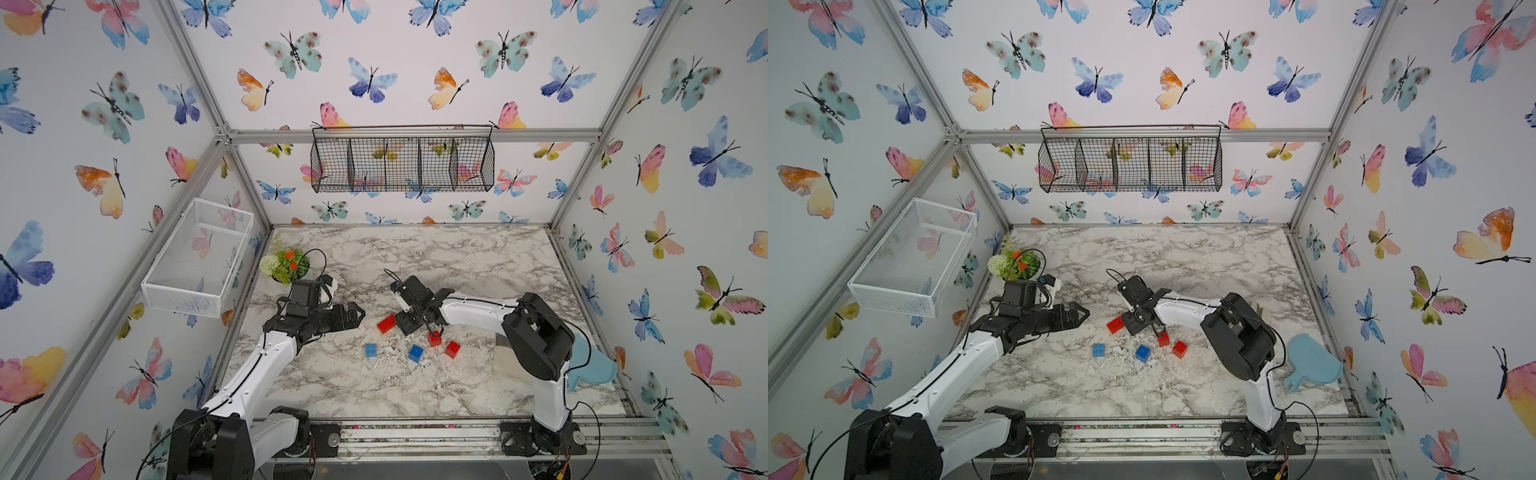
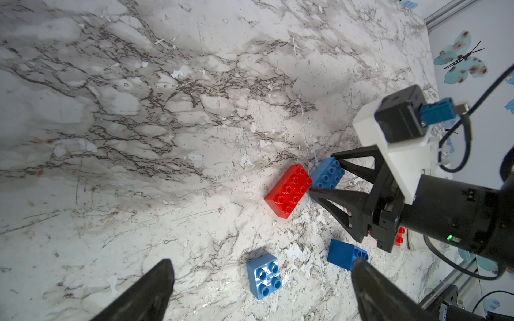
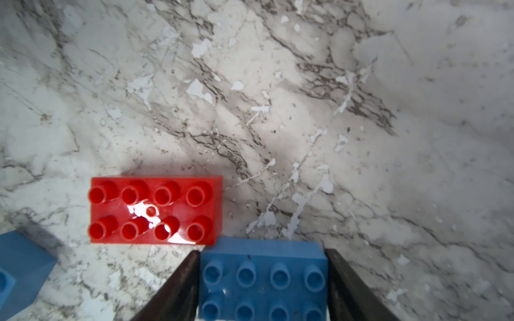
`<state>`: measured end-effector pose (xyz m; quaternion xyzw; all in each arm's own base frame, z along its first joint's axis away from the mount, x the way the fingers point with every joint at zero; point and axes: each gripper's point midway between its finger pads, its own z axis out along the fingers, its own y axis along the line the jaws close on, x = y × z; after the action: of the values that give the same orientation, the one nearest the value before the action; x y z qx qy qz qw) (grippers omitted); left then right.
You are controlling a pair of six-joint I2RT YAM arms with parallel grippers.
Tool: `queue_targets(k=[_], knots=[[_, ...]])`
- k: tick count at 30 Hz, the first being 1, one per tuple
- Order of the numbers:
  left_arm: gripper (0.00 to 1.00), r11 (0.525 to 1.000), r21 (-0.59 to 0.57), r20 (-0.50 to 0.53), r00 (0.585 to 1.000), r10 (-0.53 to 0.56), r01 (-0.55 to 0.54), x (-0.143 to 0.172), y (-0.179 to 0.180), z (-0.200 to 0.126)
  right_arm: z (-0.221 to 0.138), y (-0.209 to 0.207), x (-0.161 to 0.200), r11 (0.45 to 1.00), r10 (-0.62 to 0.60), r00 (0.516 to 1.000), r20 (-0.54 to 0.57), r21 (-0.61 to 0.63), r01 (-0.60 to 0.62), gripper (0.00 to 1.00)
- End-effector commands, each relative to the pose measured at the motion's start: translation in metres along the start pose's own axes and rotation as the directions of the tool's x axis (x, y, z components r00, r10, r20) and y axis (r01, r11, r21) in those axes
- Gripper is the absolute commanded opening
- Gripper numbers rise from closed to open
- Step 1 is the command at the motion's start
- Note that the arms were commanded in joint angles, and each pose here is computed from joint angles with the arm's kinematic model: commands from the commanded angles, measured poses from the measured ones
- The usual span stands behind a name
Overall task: Assemble a giraffe with lego
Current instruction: Pick up the lego brick from the center of the board, then assemble the lego brick with the lego brick.
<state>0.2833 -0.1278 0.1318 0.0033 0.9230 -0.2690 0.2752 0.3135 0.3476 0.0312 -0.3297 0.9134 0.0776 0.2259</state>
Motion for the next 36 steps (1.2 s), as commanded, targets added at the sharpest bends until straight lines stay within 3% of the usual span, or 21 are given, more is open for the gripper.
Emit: queue_targets(k=[1, 16, 20, 36], knots=[[0.99, 1.000, 0.022, -0.013, 1.000, 0.001, -0.001, 0.005, -0.003, 0.002, -0.018, -0.011, -0.005, 0.995, 0.075, 0.997, -0.003, 0.062, -0.075, 0.59], [0.98, 0.996, 0.094, -0.053, 0.998, 0.015, -0.010, 0.014, -0.019, 0.008, -0.077, -0.033, 0.009, 0.972, 0.189, 0.982, 0.012, 0.139, -0.189, 0.59], [0.98, 0.984, 0.174, -0.079, 0.996, 0.048, -0.034, 0.021, -0.038, 0.009, -0.089, -0.036, 0.020, 0.967, 0.211, 0.977, 0.012, 0.143, -0.211, 0.60], [0.98, 0.947, 0.305, -0.111, 0.984, 0.136, -0.096, 0.037, -0.077, 0.011, -0.101, -0.042, 0.063, 0.953, 0.272, 0.962, 0.021, 0.131, -0.272, 0.59]])
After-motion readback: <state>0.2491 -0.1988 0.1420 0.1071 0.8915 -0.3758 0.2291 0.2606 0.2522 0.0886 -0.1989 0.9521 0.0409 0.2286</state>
